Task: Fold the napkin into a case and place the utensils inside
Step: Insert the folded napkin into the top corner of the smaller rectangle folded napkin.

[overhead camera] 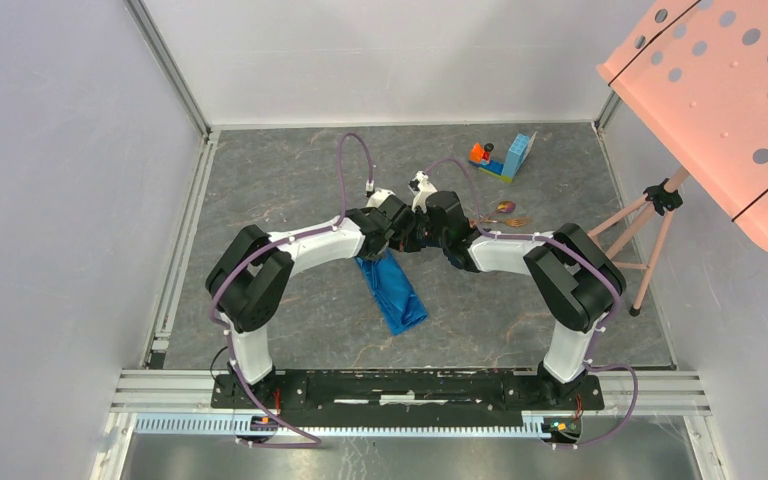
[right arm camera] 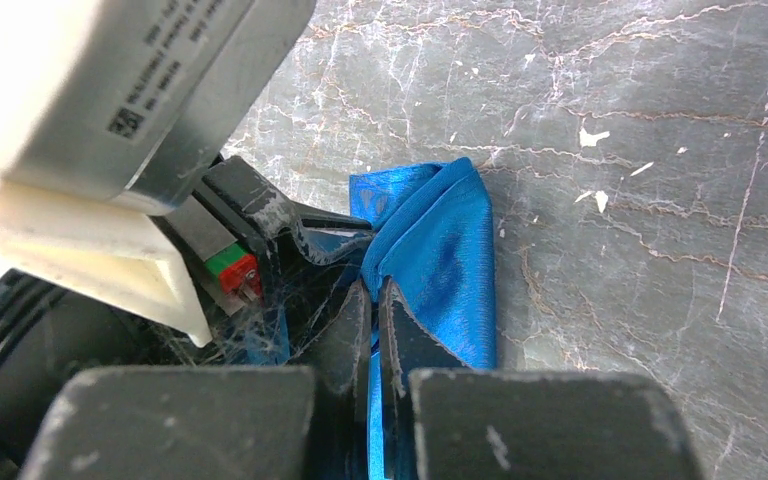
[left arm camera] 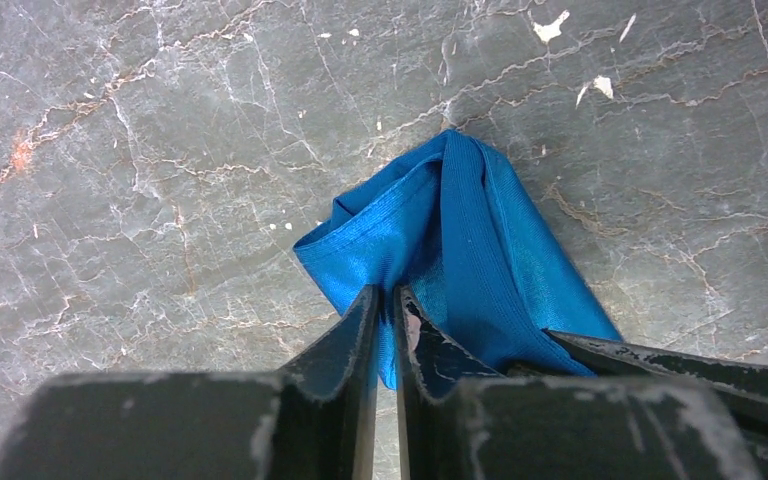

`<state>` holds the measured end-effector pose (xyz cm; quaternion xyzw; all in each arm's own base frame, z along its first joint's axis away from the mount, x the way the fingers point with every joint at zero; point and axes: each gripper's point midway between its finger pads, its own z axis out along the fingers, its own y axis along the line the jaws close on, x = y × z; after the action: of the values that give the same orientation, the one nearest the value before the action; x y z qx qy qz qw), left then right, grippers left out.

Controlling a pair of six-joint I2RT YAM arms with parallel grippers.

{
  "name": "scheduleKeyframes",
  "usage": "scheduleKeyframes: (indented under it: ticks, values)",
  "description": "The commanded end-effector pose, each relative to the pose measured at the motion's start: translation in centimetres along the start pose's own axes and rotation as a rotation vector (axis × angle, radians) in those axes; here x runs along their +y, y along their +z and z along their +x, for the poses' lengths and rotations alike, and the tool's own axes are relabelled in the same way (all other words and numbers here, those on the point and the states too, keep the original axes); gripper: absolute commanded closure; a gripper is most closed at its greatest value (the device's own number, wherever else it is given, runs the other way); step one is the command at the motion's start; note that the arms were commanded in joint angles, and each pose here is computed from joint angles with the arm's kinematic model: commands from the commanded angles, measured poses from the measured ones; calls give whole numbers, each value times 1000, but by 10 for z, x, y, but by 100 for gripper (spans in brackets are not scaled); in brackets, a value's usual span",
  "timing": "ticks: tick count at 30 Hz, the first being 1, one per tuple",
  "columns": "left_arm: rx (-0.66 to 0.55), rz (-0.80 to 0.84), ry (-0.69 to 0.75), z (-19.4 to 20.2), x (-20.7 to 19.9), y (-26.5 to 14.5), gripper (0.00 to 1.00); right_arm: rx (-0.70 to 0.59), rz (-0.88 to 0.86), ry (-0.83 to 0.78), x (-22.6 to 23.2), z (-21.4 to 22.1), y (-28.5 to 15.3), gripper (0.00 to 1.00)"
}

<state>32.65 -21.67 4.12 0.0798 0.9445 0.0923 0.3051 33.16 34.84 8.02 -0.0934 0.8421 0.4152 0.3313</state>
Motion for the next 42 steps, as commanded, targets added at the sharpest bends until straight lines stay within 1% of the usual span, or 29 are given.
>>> scheduleKeyframes:
  ticks: [1,4,7,11,18,23,27,32,35,40,42]
  values:
    - [-52,-17,33,-17,1,-2,87,-50,-48,-18,13,-17,0,100]
    - [-76,32,16,-19,-4,-6,94,-45,-51,-21,14,-17,0,100]
    - [-103,95,-23,-20,-6,-14,98,-38,-56,-21,14,-15,1,100]
    - [-145,175,-92,-26,-6,-20,98,-21,-75,-11,20,-8,7,100]
    - [-165,282,-201,-27,-2,-21,98,26,-79,-12,28,10,23,100]
    - [-165,319,-235,-28,1,-21,98,53,-62,-10,23,23,30,100]
    - [-182,342,-235,-29,0,-26,98,69,-66,-12,18,32,37,100]
    - [-195,364,-230,-29,1,-32,98,52,-80,-25,16,30,44,100]
    - [-185,381,-227,-27,-2,-32,98,29,-116,-20,21,26,52,100]
    - [-153,372,-237,-15,-1,-26,98,-104,-294,-8,51,0,51,100]
    - [-154,376,-245,-13,0,-24,98,-91,-366,41,62,-3,57,100]
